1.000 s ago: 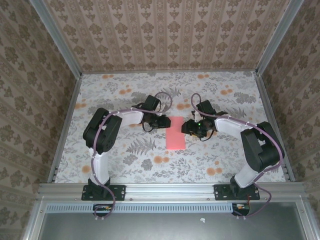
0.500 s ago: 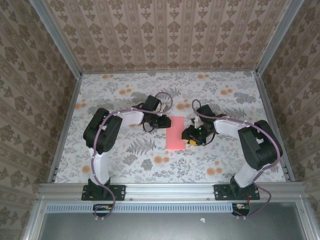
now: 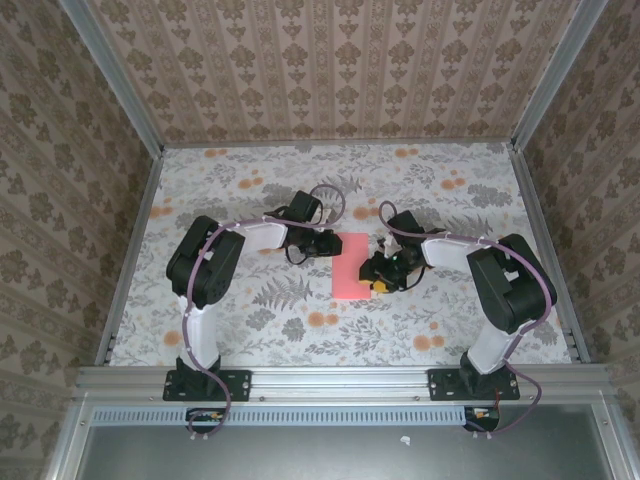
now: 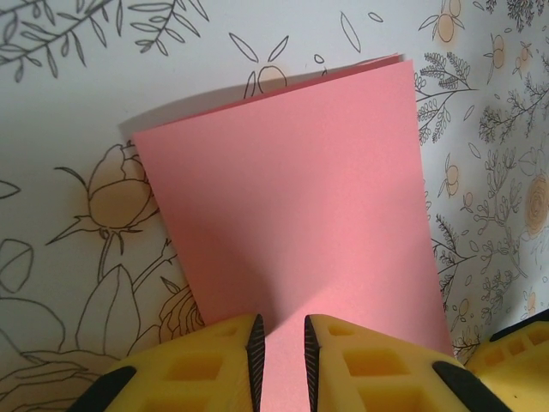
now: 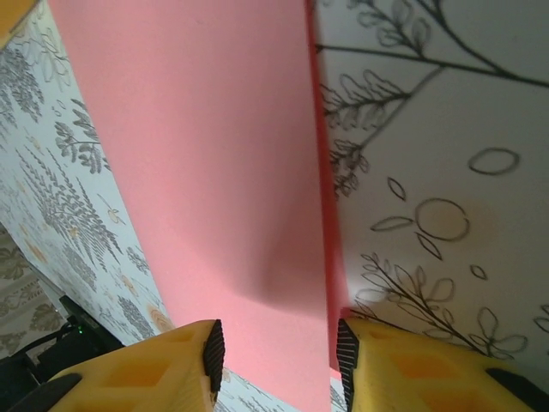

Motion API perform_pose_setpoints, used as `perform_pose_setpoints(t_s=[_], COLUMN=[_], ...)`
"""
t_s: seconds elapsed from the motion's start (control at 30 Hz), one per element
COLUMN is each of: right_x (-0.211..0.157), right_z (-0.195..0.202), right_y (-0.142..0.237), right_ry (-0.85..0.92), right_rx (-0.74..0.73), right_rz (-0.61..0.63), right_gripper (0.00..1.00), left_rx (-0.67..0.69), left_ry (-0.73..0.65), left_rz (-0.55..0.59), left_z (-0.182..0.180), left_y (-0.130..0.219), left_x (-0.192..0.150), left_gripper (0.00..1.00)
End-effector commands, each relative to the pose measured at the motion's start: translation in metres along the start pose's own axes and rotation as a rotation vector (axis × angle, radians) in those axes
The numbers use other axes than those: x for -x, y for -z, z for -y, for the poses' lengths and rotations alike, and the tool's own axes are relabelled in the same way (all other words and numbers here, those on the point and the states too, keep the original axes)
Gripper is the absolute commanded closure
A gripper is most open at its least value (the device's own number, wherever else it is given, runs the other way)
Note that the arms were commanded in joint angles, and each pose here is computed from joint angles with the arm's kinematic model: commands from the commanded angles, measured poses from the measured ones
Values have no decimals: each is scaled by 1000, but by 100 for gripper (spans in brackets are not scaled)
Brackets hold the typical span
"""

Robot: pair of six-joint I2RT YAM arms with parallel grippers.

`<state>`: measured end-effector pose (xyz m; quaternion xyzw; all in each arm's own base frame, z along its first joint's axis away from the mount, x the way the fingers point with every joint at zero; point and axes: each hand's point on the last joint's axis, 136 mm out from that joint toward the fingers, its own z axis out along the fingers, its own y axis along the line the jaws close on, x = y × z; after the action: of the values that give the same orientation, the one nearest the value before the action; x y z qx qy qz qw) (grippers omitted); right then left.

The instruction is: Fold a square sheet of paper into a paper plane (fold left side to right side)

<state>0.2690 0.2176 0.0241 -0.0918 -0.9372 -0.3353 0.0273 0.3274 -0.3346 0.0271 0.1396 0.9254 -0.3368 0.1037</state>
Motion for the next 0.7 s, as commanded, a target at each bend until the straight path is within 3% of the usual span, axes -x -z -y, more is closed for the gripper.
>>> perform_pose_setpoints(t_s=[0.0, 0.1, 0.23, 0.33, 0.47, 0.67], right_x=[12, 18, 28, 37, 48, 62], right_z=[-19, -24, -30, -35, -41, -50], right_y=[-3, -3, -4, -4, -1, 1], right_ry=[25, 25, 18, 13, 8, 3], right_rx=[58, 70, 86, 93, 98, 108], right_rz=[25, 41, 51, 58, 66, 68], right_gripper=[59, 61, 63, 65, 68, 70], left_rx=[9, -12, -20, -6, 33, 107], left_ry=[13, -8, -96, -159, -252, -435], left_rz=[-9, 23, 125, 199, 250, 214], left_z=[-2, 5, 18, 24, 33, 61], left_y=[-1, 8, 35, 58, 80, 89], left_x=[-7, 0, 13, 12, -10, -61], left_gripper=[76, 73, 59, 55, 47, 37])
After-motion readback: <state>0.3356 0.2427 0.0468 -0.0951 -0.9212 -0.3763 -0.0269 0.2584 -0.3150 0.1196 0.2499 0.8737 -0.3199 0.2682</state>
